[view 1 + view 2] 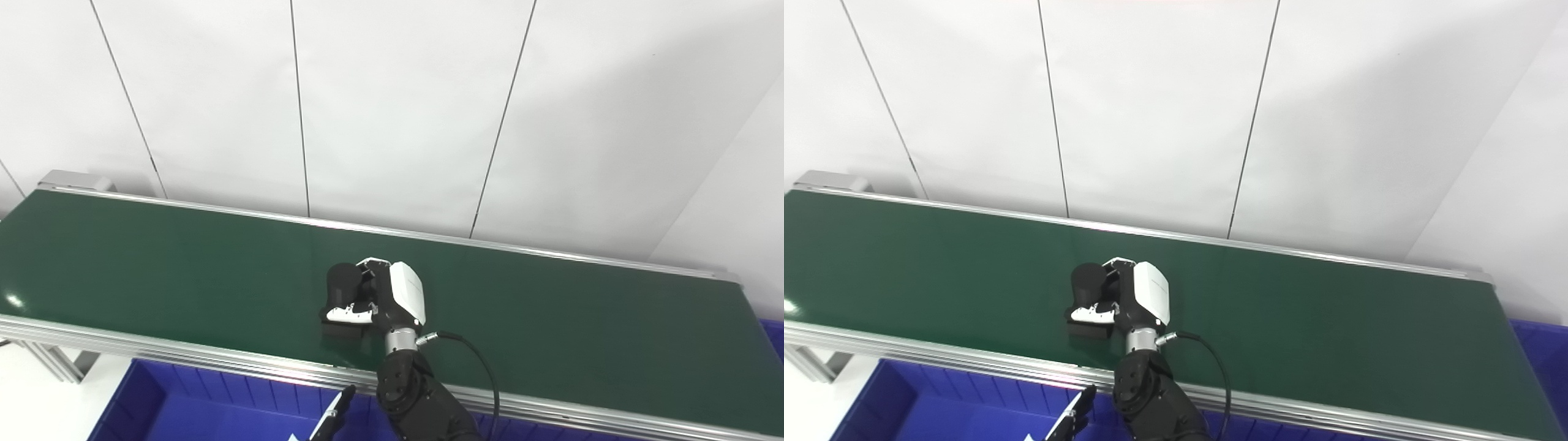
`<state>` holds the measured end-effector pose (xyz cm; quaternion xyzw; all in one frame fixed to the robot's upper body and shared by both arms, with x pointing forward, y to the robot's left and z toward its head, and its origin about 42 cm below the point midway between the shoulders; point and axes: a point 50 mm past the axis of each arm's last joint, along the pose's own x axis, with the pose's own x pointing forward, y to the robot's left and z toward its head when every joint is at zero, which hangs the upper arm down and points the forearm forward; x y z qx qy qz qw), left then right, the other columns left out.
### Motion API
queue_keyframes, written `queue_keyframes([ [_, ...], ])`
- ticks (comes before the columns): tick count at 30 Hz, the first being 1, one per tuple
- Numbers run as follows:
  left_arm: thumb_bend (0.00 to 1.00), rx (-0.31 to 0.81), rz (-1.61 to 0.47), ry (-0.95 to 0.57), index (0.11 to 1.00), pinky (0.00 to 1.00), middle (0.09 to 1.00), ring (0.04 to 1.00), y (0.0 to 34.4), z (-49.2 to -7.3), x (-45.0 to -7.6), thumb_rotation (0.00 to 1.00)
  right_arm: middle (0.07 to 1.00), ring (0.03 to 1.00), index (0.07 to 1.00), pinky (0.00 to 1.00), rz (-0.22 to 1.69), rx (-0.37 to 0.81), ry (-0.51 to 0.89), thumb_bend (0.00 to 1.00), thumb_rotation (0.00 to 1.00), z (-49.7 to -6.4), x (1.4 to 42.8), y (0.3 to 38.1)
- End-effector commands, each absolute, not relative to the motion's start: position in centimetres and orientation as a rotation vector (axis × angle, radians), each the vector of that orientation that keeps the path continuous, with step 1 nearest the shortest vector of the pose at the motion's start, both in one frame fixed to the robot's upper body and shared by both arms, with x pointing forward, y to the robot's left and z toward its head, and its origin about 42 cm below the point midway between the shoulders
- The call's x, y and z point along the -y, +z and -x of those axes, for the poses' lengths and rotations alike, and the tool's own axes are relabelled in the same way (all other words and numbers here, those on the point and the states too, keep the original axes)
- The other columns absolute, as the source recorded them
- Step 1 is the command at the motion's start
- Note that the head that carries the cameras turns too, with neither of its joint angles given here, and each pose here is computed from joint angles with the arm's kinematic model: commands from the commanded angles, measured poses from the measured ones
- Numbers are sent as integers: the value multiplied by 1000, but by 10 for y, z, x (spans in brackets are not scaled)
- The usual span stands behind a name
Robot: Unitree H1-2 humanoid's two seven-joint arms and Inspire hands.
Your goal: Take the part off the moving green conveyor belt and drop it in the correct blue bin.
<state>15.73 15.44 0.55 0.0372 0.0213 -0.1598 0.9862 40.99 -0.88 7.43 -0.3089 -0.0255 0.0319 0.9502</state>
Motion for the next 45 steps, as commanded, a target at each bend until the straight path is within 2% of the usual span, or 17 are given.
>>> queue_keyframes([
  [1,850,27,-45,-324,974,1000,1000,1000,16,-163,-151,1000,484,394,516,283,581,157,27,511,0,-420,-5,100],
  [5,829,25,-42,-326,978,1000,1000,1000,15,-165,-152,1000,465,446,491,272,567,166,2,515,0,-420,-4,100],
  [10,832,30,-58,-344,989,1000,1000,1000,16,-166,-156,1000,522,417,505,328,538,161,-34,511,0,-419,1,99],
  [16,817,35,-57,-338,988,1000,1000,1000,18,-165,-158,998,479,381,522,270,465,218,-97,511,0,-412,17,106],
  [20,842,42,-63,-318,977,985,1000,995,20,-162,-156,1000,483,404,517,332,445,252,-116,514,0,-402,32,115],
  [24,815,51,-57,-306,973,986,1000,991,24,-157,-155,1000,518,430,498,389,376,307,-137,513,0,-378,58,135],
  [31,801,75,-41,-303,984,1000,1000,1000,33,-151,-153,1000,511,427,500,383,307,357,-147,513,0,-338,98,157],
  [36,766,92,-29,-301,981,1000,1000,998,39,-148,-152,1000,503,429,501,391,279,350,-136,513,0,-318,115,164],
  [42,756,108,1,-297,983,1000,1000,1000,46,-145,-151,1000,511,417,508,356,278,322,-112,511,0,-287,140,162],
  [45,769,125,-3,-286,984,1000,999,997,51,-145,-149,1000,521,433,491,395,337,309,-86,511,0,-264,158,155],
])
